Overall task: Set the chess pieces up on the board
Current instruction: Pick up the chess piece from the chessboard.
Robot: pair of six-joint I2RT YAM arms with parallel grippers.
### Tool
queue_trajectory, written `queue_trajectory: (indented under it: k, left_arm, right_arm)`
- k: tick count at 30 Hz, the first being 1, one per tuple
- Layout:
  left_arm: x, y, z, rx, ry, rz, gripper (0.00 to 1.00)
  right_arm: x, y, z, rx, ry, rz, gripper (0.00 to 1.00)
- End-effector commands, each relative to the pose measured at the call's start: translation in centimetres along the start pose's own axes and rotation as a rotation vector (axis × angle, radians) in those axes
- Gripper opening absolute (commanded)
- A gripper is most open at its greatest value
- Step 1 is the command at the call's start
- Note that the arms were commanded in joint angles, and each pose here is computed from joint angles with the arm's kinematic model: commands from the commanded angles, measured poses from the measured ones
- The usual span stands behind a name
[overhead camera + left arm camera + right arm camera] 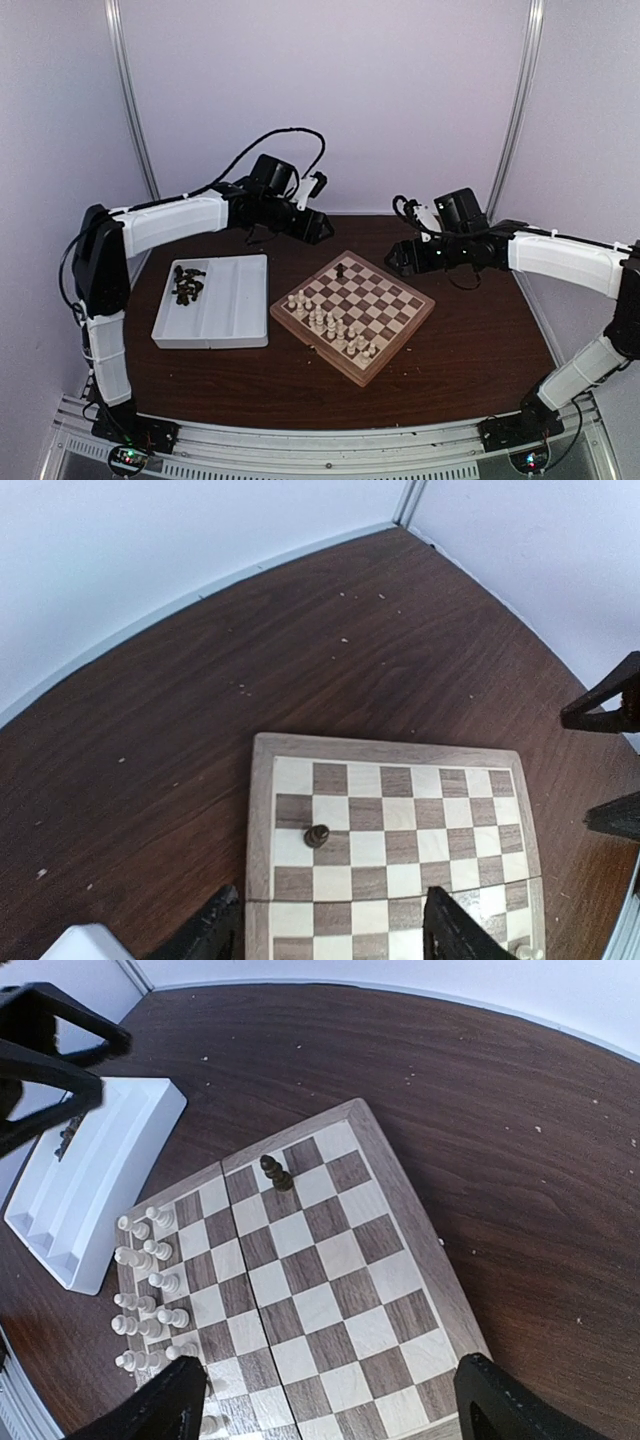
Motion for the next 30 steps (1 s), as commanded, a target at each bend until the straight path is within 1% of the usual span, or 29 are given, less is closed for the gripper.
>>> queue_trajectory:
  k: [1,6,10,16,20,26,30]
  left_arm:
    - [-4.6,1.9,1.5,-0.005,-0.155,0.051,0.63]
    - [-8.7,5.2,3.4,-0.089,-0.265,0.108,0.63]
    - [-12.1,8.2,4.7,-0.143,-0.363,0.120,0.65]
    - [-16.2,11.2,6.3,-0.266,-0.432,0.088,0.66]
    - [-17.6,13.0,6.4,-0.309,-0.454,0.065,0.66]
    - [-18.8,15.5,6.7,-0.351,-0.490,0.069,0.66]
    - [-19.2,16.1,6.6,-0.356,-0.497,0.065,0.66]
  right_arm:
    - [1.7,-0.3,2.3,-0.042,0.003,0.057,0.89]
    - [4.3,-0.7,3.5,-0.090,0.071,0.123,0.86]
    - [6.2,-1.2,4.1,-0.101,0.091,0.140,0.85]
    - [9.1,-2.1,4.6,-0.105,0.101,0.158,0.76]
    - [11.1,-2.6,5.1,-0.109,0.106,0.172,0.73]
    - [13.7,-2.7,5.3,-0.117,0.132,0.194,0.66]
    - [15.1,-2.8,5.1,-0.116,0.151,0.201,0.56]
Point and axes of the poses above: each gripper's point midway between its finger pads, its own x axis out along the fingers, its own z axis along the line the jaws close on, y = z × x, the point moved 2 cm from there along -x, back along the fingers, and after that the axes turned 7 degrees about x, right-handed, at the moved point
